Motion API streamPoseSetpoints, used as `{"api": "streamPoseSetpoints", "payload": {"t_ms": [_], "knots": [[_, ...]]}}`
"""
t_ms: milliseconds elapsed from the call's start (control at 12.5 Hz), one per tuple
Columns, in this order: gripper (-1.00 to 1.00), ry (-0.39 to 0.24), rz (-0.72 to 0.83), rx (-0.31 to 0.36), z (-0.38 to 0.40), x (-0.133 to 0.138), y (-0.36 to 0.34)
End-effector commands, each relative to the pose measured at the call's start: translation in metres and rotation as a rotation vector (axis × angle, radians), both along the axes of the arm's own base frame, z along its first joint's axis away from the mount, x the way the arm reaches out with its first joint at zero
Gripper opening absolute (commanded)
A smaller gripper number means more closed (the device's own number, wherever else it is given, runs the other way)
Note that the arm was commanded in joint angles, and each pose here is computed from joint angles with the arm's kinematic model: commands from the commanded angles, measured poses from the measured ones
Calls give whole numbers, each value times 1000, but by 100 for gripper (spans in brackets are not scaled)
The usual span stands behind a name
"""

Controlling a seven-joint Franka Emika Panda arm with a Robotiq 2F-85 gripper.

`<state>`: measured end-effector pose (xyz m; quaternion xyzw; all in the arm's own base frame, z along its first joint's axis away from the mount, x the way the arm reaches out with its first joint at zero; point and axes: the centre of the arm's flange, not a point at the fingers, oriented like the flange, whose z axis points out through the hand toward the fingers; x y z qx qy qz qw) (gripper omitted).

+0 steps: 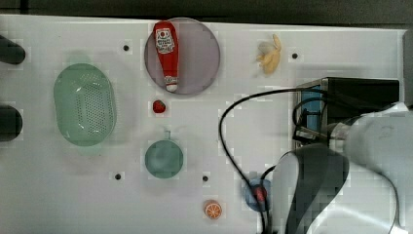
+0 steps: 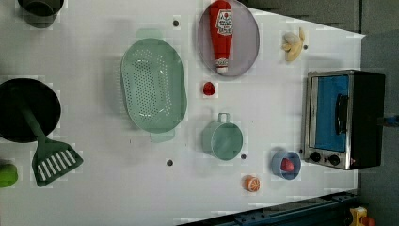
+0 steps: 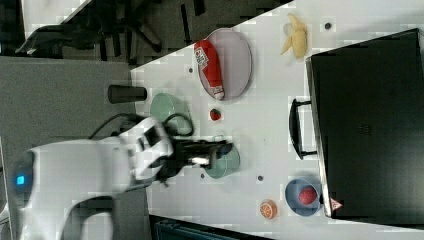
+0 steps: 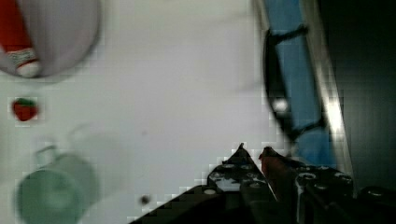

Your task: Flap open oven.

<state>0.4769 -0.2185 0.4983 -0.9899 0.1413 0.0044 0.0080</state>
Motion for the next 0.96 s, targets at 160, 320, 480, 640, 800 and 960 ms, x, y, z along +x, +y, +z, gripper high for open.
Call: {"api": "streamPoseSetpoints", "payload": {"t_ms": [160,320,480,640,800,960], "knots": [[-65,-1,259,-73,-53,7,-38],[-65,3,245,-94,-84,8,-49],[-65,4,243,-111,-113,6,-52],[-65,-9,246,-131,-139,4,-51],[-65,-17,250,-147,-161,1,-50],[-65,-20,252,-162,-179,-1,-49]]}}
